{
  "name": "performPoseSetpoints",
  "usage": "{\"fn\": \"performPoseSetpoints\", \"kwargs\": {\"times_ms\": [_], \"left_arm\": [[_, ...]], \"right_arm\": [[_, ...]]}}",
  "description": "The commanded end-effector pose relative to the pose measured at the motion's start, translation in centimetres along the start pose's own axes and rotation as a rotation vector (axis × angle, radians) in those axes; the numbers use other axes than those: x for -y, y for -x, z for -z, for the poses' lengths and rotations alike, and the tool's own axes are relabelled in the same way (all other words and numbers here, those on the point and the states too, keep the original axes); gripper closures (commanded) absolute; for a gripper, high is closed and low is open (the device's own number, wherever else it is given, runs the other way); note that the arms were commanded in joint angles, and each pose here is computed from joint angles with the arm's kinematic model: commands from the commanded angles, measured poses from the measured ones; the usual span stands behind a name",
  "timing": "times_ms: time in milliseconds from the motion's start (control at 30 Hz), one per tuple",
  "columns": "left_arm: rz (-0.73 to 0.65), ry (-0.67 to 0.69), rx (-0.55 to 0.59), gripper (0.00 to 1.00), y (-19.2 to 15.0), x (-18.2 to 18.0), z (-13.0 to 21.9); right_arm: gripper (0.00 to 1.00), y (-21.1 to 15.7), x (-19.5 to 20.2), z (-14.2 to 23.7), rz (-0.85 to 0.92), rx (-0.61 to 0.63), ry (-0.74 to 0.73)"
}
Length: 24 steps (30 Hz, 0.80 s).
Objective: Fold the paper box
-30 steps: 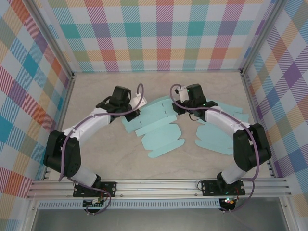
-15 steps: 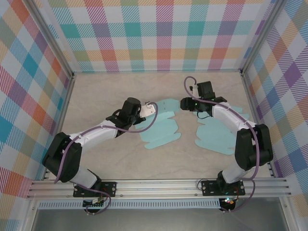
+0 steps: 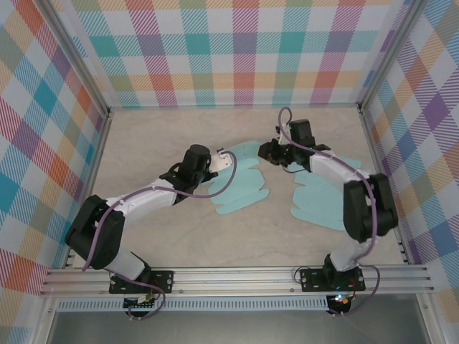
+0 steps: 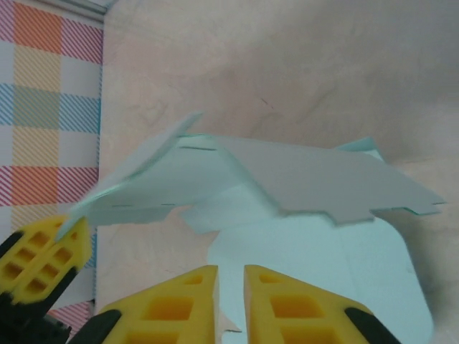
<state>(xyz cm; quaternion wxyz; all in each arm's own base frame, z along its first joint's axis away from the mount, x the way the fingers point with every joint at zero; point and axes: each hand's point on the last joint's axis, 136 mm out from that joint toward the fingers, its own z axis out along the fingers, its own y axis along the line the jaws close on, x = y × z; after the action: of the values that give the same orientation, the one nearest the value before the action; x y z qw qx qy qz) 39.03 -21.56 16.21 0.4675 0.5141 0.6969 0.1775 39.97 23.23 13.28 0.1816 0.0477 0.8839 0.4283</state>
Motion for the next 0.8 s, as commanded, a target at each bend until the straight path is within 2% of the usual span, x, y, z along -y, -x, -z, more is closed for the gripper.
{"fn": "performPoseSetpoints", "kwargs": {"times_ms": [0,233,467,767], "left_arm": [[0.006,0.005,0.045,1.0,1.2,-0.2,0.1],[-0.011,-0.025,0.058,1.0,1.5,0.8,0.2],[-0.041,-0.042,0.035,1.0,1.3,1.6,-0.6],[-0.078,-0.022,-0.026,1.0,0.2,1.9,-2.1]], "right_arm": [[0.86,1.1,-0.7,-2.3,-0.069,-0.05,0.101],[0.84,6.0,1.0,-3.5,-0.118,0.048,0.147],[0.73,7.9,0.1,-3.7,-0.108,0.067,0.195],[0.7,7.9,1.6,-0.3,-0.07,0.102,0.041]]}}
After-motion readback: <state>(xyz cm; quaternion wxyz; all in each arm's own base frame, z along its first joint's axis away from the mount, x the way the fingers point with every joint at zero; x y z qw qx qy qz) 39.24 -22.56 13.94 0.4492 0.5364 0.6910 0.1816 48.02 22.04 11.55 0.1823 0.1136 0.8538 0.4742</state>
